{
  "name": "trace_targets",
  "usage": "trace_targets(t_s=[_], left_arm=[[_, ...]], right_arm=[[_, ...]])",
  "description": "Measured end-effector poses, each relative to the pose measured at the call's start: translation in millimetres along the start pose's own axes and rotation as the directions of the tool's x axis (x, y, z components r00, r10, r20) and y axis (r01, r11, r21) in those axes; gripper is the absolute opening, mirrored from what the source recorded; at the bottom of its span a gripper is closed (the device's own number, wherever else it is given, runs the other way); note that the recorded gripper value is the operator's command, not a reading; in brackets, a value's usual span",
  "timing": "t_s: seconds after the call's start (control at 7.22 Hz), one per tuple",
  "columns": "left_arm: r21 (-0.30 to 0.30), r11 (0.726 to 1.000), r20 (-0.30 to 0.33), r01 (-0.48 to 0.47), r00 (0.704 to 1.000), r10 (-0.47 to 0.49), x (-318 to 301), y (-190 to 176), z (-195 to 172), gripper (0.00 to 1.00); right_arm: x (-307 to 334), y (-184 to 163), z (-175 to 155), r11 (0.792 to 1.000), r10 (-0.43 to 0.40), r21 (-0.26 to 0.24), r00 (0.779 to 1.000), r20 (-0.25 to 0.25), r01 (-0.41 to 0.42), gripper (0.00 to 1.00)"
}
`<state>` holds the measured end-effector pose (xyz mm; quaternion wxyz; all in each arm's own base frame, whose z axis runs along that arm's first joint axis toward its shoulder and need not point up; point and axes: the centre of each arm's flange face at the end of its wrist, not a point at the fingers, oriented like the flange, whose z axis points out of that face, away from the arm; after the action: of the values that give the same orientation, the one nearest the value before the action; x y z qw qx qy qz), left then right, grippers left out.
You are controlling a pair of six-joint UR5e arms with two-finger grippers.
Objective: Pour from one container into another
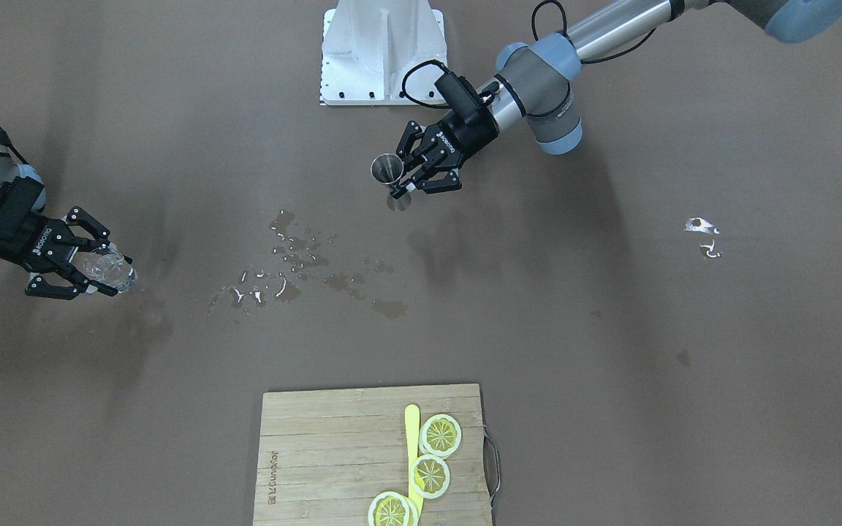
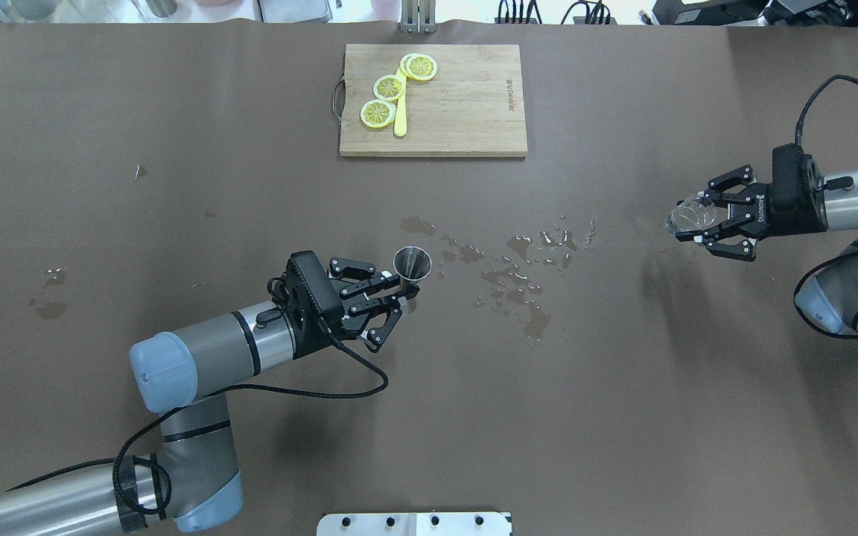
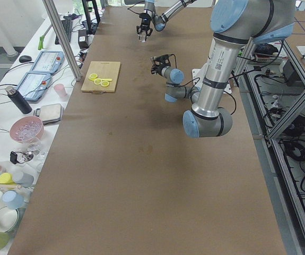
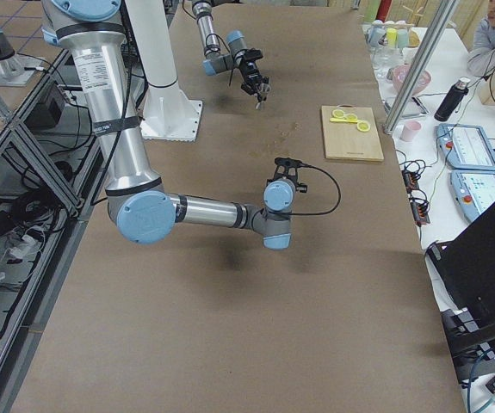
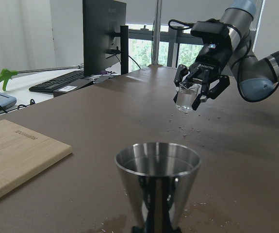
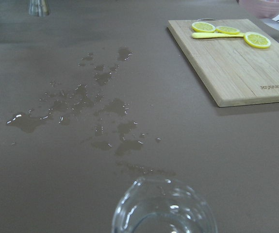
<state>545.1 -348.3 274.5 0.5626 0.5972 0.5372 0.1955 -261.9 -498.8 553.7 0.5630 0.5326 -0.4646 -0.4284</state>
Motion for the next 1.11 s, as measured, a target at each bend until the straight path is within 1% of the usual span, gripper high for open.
trace_targets(t_s=[0.42,0.69,0.97,1.11], left_arm=[[-0.004,1.000,0.003,-0.007,1.000,0.007,4.9,-3.8,19.4,0.00],[0.002,1.000,-0.002,-0.005,1.000,0.005,11.4,-11.5,33.6,0.00],[0.019,1.000,-0.009,-0.005,1.000,0.005,27.5,-38.3,65.7,0.00],[0.009,1.000,-0.006,-0.013,1.000,0.013,33.3,-44.7,80.3,0.00]], right_arm=[[5.3,-14.1,7.1,1.000,0.000,-0.009,1.000,0.003,0.000,0.00],[10.0,-45.9,14.3,0.999,0.021,-0.032,1.000,0.001,-0.021,0.00],[8.4,-86.9,19.4,0.998,0.038,-0.054,0.999,-0.003,-0.038,0.00],[5.1,-105.3,21.6,0.998,0.035,-0.052,0.999,0.002,-0.034,0.00]])
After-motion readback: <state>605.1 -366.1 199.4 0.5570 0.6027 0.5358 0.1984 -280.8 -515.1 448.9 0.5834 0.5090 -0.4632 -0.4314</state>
